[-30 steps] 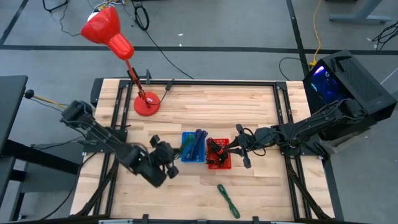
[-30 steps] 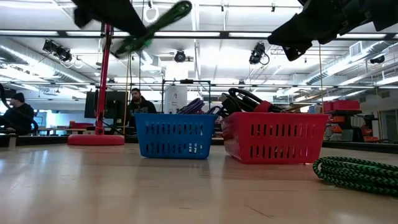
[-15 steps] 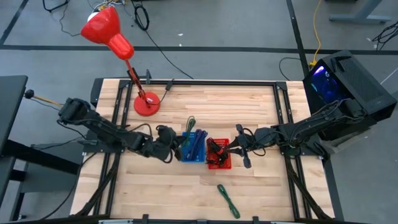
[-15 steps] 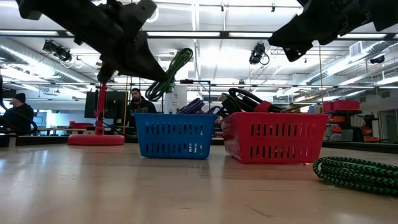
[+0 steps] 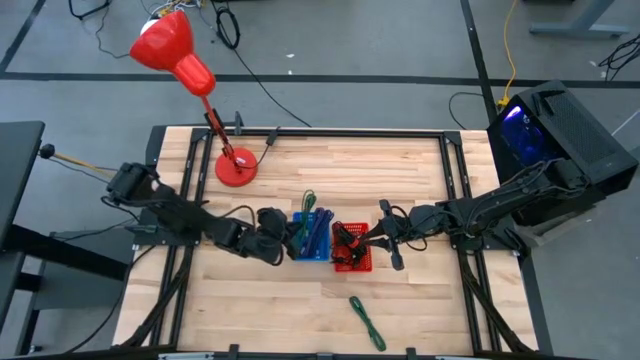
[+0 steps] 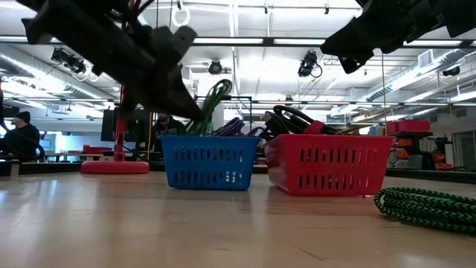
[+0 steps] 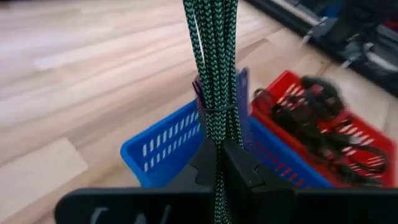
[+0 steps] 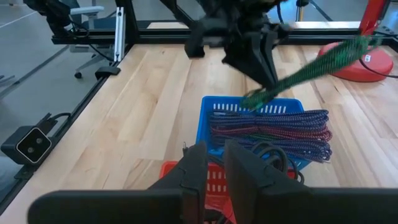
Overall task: Pick & Place USB Port
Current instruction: Put the green charger cable into the blue bin
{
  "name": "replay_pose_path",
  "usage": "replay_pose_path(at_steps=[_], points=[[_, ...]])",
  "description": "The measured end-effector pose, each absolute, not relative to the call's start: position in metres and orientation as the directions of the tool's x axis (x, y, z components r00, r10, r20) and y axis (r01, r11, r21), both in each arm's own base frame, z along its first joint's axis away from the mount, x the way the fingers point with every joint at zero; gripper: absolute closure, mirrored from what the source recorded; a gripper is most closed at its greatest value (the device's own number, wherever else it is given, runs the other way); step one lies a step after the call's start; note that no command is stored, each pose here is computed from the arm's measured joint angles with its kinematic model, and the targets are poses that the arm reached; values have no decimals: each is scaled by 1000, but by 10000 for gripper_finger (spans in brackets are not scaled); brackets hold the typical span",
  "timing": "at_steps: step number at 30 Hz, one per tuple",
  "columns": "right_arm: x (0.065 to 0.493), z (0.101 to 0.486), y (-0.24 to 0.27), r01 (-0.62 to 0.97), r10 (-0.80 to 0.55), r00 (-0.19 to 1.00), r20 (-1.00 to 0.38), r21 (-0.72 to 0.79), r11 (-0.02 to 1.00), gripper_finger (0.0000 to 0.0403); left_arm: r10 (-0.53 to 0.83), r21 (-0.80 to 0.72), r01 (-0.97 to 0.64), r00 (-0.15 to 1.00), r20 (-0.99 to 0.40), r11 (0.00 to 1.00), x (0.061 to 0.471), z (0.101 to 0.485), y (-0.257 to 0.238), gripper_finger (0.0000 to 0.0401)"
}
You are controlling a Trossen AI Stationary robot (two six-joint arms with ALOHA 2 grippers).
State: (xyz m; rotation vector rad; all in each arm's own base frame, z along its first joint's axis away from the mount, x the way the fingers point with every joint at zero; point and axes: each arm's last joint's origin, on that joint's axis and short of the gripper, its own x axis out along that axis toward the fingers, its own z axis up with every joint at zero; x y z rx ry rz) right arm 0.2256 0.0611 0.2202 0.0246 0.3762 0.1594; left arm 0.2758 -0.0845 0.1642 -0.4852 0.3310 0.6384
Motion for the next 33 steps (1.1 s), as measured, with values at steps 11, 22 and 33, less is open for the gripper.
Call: replay_pose_path(at_steps=[11, 22, 33], points=[[226, 220, 61, -150, 160, 918, -363, 54, 987, 344, 466, -344, -631, 760, -453, 695, 281, 153, -87, 392], [226, 220, 61, -150, 160, 918, -364, 54, 987, 344, 397, -400, -608, 773, -494, 686, 281, 151, -89, 387], [226, 220, 61, -150, 160, 918, -364, 54, 987, 344, 351, -417, -585, 783, -513, 696, 281, 150, -90, 374]])
